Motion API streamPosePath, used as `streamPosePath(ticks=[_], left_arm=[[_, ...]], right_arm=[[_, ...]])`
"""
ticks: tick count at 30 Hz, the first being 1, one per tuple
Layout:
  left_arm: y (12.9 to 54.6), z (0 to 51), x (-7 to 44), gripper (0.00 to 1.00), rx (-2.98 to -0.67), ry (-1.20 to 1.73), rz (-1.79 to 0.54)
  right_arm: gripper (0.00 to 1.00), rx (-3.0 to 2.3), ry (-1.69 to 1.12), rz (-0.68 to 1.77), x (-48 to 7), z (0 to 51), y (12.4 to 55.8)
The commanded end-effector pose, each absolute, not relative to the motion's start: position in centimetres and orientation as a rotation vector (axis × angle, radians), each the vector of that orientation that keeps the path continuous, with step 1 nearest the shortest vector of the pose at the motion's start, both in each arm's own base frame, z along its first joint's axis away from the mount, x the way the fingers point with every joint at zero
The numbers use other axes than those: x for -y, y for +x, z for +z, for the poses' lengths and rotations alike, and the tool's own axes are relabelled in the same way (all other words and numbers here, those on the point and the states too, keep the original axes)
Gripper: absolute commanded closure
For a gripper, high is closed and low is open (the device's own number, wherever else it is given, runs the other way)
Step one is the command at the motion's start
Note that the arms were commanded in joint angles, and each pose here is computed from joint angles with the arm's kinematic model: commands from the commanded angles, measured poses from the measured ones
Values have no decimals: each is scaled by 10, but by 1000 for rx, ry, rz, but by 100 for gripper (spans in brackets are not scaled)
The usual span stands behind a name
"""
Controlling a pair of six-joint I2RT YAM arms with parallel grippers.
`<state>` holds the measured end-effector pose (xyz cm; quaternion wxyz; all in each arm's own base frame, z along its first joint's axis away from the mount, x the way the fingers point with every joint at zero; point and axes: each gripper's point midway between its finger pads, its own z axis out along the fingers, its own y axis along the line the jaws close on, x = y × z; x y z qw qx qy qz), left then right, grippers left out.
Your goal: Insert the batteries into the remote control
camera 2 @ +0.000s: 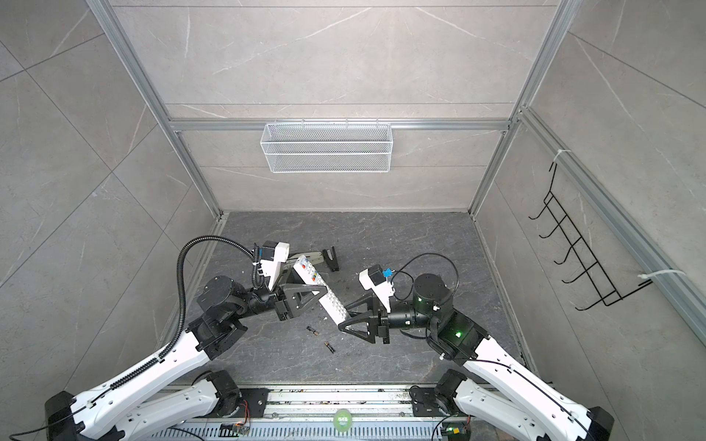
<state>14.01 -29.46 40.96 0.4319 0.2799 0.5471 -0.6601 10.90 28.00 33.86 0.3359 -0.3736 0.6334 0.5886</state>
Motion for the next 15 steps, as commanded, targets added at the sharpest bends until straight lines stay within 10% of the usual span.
streamPosePath(ticks=[1, 9, 15], left_arm=[[154, 427, 291, 76, -1323, 646, -1569], [201, 390, 278, 100, -1614, 384, -1352], [235, 349, 256, 100, -1845, 118, -1153]], right_arm=[[65, -1621, -962, 1519, -278, 356, 108], [4, -1741, -946, 1231, -263, 337, 130], [0, -1835, -936, 1018, -259, 314, 156]])
